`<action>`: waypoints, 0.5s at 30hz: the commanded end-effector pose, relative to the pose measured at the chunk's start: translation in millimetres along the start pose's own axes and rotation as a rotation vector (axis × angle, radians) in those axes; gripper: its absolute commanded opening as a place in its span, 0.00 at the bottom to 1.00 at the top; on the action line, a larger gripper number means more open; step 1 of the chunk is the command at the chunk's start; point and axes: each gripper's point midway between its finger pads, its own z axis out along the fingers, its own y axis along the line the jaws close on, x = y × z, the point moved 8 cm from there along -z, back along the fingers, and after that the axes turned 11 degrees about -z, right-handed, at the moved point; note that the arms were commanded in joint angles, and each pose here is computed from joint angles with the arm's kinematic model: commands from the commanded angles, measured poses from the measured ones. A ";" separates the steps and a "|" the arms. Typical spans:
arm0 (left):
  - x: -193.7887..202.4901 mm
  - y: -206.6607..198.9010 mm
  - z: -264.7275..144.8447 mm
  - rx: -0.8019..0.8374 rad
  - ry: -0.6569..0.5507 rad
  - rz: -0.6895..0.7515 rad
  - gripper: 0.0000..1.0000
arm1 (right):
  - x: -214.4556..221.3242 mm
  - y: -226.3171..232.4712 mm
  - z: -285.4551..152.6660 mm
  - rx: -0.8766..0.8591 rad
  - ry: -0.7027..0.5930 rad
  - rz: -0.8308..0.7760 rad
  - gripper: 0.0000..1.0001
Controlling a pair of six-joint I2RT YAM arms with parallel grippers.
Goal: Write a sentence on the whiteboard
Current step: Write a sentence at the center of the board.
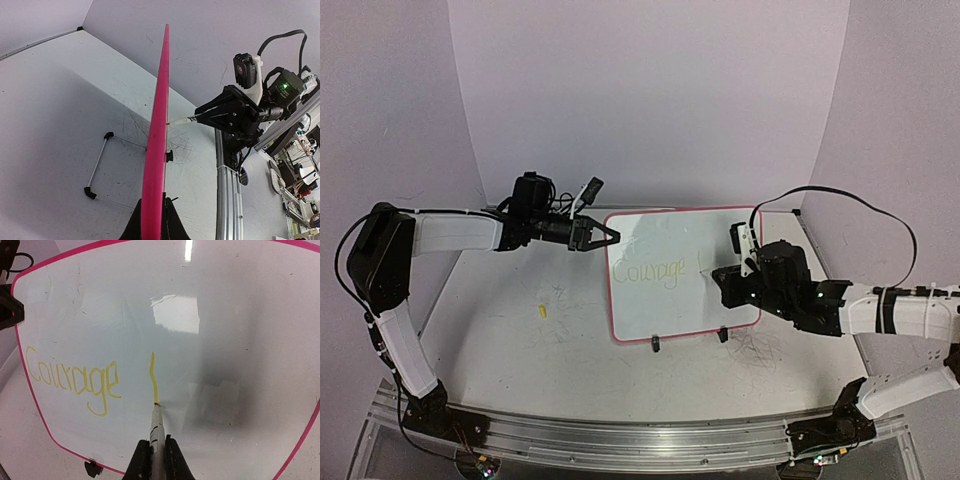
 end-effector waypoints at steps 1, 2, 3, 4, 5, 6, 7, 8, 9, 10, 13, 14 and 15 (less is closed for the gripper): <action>1.0 6.3 -0.2 -0.105 -0.028 0.077 0.00 | 5.5 -6.7 -3.5 0.047 0.015 0.014 0.00; 0.7 6.2 -0.6 -0.106 -0.030 0.078 0.00 | 4.3 -8.1 -5.1 0.058 0.011 0.015 0.00; 0.8 5.9 -0.3 -0.105 -0.029 0.078 0.00 | 2.2 -9.8 -7.5 0.071 0.003 0.019 0.00; 0.7 6.0 -0.5 -0.105 -0.029 0.078 0.00 | -2.0 -10.5 -11.0 0.075 -0.014 0.019 0.00; 0.8 6.1 -0.3 -0.106 -0.029 0.078 0.00 | -6.9 -10.3 -14.1 0.069 -0.032 0.020 0.00; 0.7 6.5 -0.5 -0.107 -0.030 0.077 0.00 | -11.5 -9.1 -16.5 0.055 -0.049 0.017 0.00; 0.9 6.4 -0.2 -0.106 -0.029 0.077 0.00 | -17.1 -6.2 -18.2 0.025 -0.068 0.015 0.00; 0.9 6.3 0.0 -0.105 -0.029 0.077 0.00 | -21.2 -3.9 -18.6 0.004 -0.082 0.015 0.00; 1.1 6.3 0.1 -0.105 -0.028 0.077 0.00 | -24.8 -0.9 -18.3 -0.023 -0.095 0.015 0.00; 1.0 6.2 0.1 -0.105 -0.028 0.077 0.00 | -27.1 1.1 -17.0 -0.041 -0.104 0.016 0.00; 0.9 5.8 -0.3 -0.106 -0.029 0.079 0.00 | -30.3 6.0 -9.8 -0.068 -0.110 0.011 0.00; 0.8 5.9 -0.5 -0.107 -0.030 0.080 0.00 | -31.3 7.0 -7.8 -0.071 -0.111 0.010 0.00; 0.7 5.8 -0.3 -0.106 -0.030 0.080 0.00 | -32.9 7.9 -6.1 -0.073 -0.115 0.010 0.00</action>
